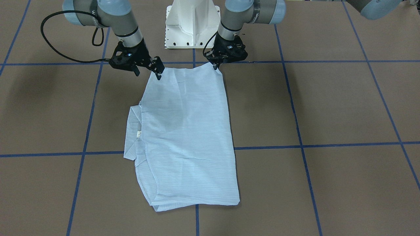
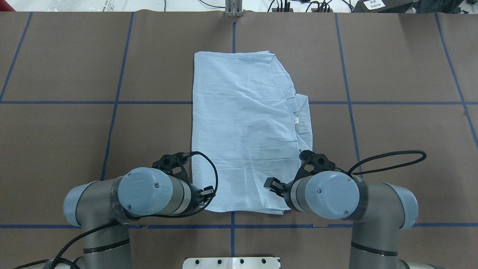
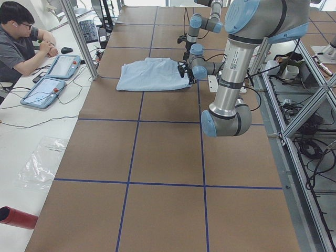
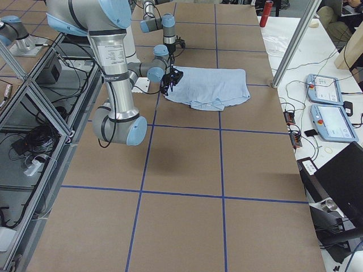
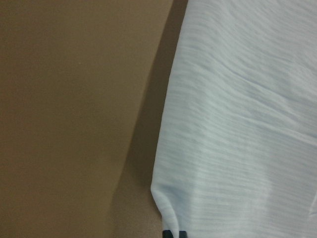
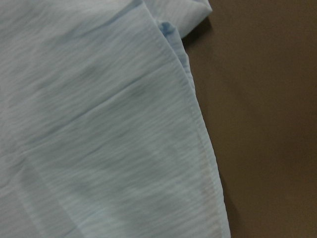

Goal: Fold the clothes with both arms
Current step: 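Move the right gripper to the folded shirt corner nearest the robot, then grasp the shirt corners nearest the robot with both grippers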

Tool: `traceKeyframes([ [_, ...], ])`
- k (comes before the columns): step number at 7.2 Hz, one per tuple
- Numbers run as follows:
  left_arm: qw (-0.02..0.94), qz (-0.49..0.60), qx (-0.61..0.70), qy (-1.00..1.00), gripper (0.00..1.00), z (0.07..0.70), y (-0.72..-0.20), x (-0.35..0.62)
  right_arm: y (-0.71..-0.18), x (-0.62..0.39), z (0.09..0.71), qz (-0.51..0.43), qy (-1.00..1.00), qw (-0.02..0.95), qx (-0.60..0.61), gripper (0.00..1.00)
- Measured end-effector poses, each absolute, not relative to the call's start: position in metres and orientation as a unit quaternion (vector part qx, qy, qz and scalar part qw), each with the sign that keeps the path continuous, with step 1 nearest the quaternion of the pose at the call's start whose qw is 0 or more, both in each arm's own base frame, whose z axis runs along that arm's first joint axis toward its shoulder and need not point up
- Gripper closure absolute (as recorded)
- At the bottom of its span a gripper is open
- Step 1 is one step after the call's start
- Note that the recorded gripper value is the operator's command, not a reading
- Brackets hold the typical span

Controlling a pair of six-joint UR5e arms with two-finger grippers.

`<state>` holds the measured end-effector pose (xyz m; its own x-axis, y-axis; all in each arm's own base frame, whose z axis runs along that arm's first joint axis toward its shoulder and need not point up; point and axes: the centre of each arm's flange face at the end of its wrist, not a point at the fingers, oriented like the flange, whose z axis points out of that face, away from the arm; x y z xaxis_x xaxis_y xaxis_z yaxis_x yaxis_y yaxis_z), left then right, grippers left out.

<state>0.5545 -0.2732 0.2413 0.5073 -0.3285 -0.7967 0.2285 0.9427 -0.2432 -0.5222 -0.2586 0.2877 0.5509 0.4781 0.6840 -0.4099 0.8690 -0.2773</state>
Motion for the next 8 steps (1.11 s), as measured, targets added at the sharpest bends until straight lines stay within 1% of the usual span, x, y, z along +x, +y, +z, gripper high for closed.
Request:
traceKeyframes([
  [2,0.866,-0.161,-0.053,0.470,1.00,0.241,-0.273,0.555,-0.242,-0.542,0.276,0.278,-0.371,0.884,-0.051,0.00],
  [8,0.866,-0.161,-0.053,0.471,1.00,0.240,-0.273,0.554,-0.246,-0.572,0.296,0.291,-0.339,0.894,-0.035,0.00],
])
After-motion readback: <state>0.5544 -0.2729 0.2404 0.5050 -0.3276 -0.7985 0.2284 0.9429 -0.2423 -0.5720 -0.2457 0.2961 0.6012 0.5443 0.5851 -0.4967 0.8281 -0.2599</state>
